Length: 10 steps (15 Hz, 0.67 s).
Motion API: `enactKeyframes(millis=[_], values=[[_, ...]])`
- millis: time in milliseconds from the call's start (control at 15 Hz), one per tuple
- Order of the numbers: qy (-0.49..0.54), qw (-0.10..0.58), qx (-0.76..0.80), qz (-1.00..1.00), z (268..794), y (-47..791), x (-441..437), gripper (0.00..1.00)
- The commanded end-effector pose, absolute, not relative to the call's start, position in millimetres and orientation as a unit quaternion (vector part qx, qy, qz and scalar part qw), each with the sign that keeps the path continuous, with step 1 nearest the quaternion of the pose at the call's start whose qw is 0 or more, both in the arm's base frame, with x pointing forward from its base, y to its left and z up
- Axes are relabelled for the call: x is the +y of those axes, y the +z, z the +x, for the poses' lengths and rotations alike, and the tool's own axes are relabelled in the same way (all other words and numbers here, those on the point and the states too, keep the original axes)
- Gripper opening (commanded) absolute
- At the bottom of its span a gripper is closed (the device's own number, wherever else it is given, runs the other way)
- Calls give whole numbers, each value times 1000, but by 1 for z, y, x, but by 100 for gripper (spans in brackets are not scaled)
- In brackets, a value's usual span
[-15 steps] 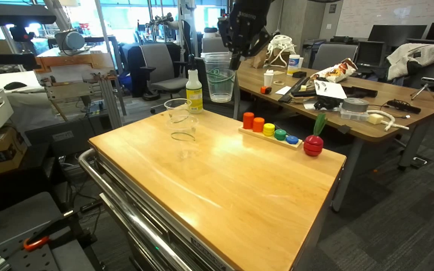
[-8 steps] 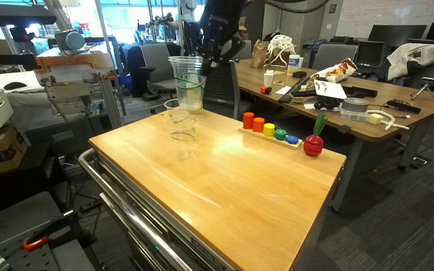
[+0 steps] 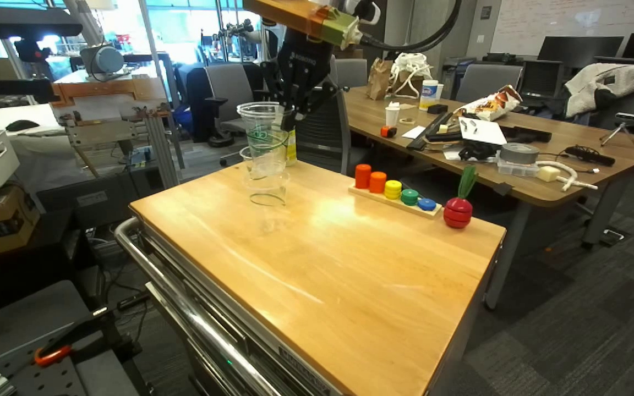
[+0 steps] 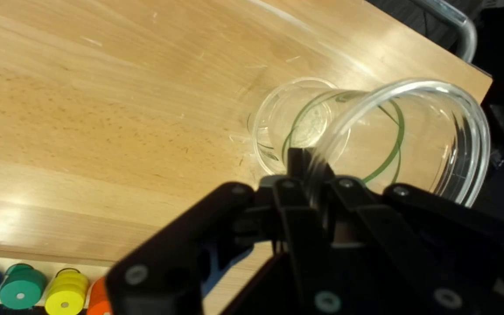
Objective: Stack up the plastic cups on each other.
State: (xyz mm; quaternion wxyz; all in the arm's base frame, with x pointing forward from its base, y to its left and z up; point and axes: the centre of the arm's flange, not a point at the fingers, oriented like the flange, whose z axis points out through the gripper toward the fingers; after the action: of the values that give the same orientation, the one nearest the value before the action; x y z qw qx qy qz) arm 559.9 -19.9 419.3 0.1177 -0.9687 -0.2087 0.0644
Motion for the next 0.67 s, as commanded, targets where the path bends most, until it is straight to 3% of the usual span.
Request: enactKeyframes(millis=[0,600], values=[[37,122,-220,-967,550,423,-9,6],[20,116,-245,-962,548,402,3,7]])
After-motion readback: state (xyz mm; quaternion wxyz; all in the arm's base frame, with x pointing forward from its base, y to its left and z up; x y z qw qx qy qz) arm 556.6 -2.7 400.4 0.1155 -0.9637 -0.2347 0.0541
